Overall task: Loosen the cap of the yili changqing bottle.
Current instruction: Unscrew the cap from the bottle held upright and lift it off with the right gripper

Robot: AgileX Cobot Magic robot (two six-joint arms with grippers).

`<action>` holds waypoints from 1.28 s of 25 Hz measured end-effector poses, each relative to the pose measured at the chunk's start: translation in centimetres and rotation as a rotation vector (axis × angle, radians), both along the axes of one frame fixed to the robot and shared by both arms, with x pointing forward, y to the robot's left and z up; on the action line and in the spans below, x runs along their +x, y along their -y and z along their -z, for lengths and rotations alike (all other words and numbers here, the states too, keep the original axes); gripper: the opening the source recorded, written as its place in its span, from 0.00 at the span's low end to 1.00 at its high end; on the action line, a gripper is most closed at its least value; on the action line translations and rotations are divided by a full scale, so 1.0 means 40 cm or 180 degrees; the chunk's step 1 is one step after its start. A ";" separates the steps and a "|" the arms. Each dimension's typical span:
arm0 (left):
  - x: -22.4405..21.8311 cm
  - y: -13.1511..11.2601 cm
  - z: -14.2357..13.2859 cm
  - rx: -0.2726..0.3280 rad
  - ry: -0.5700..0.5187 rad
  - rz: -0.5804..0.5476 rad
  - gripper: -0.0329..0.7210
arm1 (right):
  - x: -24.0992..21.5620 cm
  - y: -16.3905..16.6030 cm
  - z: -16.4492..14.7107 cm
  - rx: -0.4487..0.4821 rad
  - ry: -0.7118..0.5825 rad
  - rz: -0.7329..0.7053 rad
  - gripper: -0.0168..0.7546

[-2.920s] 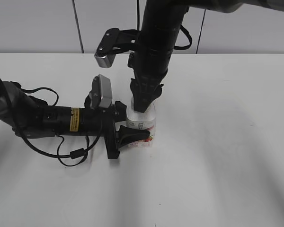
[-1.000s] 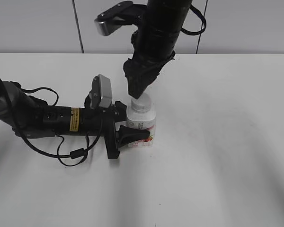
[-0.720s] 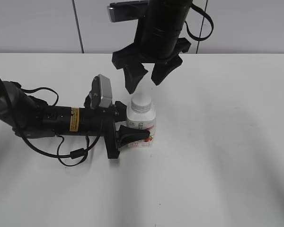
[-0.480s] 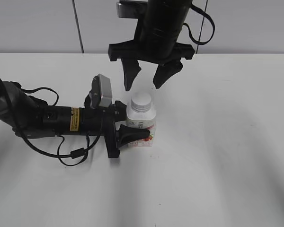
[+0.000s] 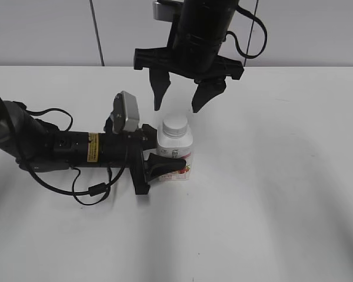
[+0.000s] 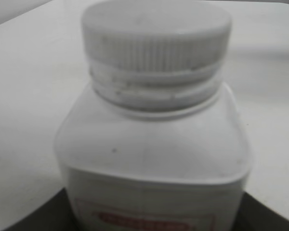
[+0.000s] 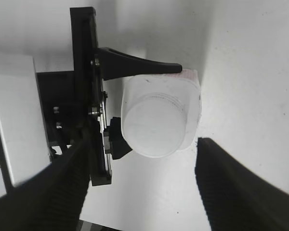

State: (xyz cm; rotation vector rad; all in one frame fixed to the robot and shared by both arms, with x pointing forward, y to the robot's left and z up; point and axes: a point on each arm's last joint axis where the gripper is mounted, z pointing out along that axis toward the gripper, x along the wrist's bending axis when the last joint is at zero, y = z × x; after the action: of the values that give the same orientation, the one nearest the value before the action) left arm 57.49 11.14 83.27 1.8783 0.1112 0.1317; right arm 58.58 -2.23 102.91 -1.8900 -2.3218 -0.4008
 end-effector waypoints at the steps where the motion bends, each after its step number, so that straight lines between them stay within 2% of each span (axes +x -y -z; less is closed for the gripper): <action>1: 0.000 0.000 0.000 0.0000 0.0000 0.0000 0.54 | 0.000 0.000 0.000 0.0001 -0.0006 0.0020 0.72; 9: 0.000 0.000 0.000 -0.0001 0.0000 -0.0003 0.54 | 0.001 -0.001 0.005 -0.0005 -0.0030 0.0062 0.72; 17: 0.000 0.000 0.000 0.0000 0.0000 -0.0004 0.54 | 0.016 -0.019 0.095 -0.0091 -0.0286 0.0076 0.72; 32: 0.000 0.000 0.000 0.0000 0.0000 -0.0004 0.54 | 0.026 -0.021 0.094 -0.0053 -0.0155 0.0100 0.70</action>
State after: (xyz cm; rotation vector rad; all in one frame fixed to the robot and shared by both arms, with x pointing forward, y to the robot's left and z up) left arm 57.50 11.14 83.27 1.8782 0.1124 0.1324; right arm 59.61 -1.38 99.16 -1.9237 -2.2743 -0.3357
